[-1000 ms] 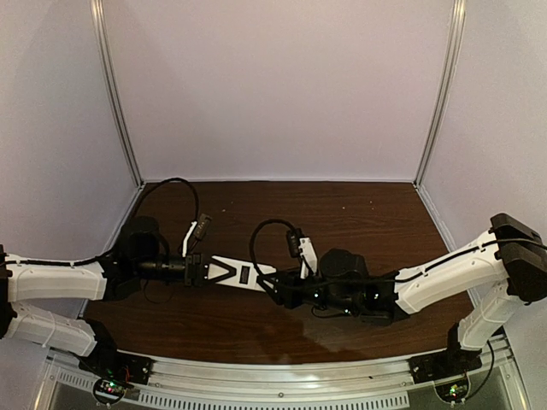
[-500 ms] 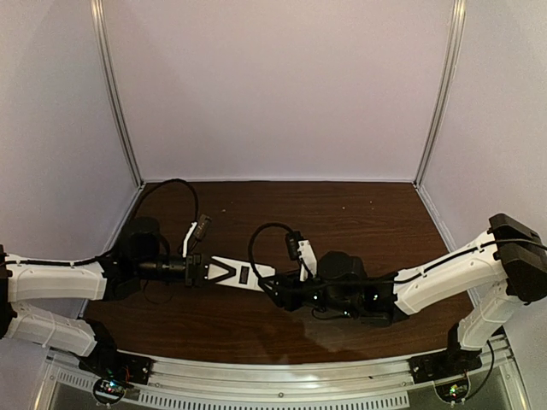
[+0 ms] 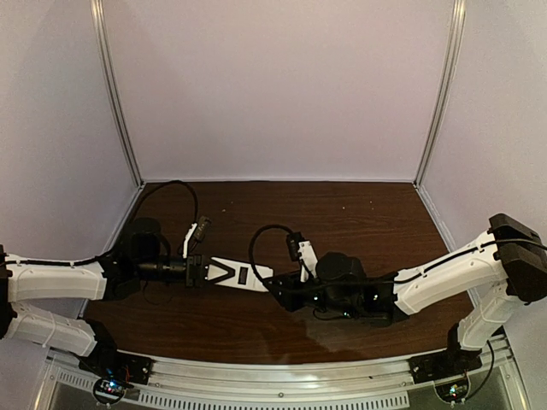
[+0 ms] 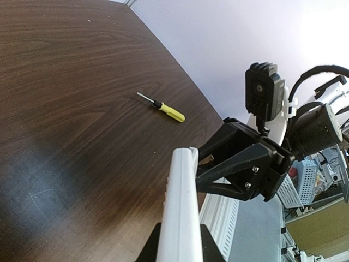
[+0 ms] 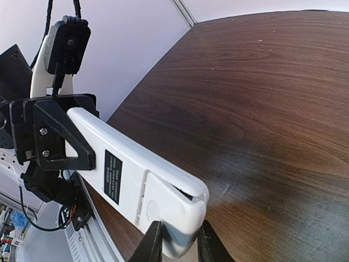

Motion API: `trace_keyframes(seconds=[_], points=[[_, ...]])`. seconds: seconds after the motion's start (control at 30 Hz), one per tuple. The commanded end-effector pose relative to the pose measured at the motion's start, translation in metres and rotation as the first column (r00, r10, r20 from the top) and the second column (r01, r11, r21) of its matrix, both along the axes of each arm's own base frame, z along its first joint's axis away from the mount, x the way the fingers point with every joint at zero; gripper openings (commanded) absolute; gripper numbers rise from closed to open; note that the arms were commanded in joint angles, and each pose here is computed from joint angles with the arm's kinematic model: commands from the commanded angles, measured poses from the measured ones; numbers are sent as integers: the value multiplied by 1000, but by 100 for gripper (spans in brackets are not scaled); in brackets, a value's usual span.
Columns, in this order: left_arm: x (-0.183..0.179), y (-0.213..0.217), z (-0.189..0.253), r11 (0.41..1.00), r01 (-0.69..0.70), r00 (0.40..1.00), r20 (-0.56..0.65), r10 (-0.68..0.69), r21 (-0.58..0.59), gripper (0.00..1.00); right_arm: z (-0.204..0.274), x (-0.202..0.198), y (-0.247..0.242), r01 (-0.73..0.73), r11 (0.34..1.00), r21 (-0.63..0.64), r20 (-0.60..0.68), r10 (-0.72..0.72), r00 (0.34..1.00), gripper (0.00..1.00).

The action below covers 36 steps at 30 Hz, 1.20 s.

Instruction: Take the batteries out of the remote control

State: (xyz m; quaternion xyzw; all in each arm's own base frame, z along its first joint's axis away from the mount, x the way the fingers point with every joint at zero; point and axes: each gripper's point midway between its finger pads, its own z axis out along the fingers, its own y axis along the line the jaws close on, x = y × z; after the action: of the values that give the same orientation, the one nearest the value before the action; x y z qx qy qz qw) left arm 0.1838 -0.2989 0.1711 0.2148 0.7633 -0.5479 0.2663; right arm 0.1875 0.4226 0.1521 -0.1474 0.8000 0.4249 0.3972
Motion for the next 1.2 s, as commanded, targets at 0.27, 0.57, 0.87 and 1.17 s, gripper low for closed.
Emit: trace_keyframes(seconds=[0.27, 0.57, 0.87, 1.17], points=[[0, -3, 19, 999, 15, 998, 63, -12, -47, 0, -9, 0, -4, 7, 999, -31, 2, -7, 1000, 14], [1, -2, 19, 999, 9, 998, 66, -6, -42, 0, -9, -4, 1, -26, 999, -24, -2, 26, 1000, 9], [5, 1, 18, 999, -16, 997, 70, 18, -31, 0, -10, -9, 7, -67, 998, -22, -5, 67, 998, 0], [10, 9, 18, 998, -62, 995, 79, 63, -15, 0, -7, -10, 7, -76, 997, -15, -1, 76, 997, 0]])
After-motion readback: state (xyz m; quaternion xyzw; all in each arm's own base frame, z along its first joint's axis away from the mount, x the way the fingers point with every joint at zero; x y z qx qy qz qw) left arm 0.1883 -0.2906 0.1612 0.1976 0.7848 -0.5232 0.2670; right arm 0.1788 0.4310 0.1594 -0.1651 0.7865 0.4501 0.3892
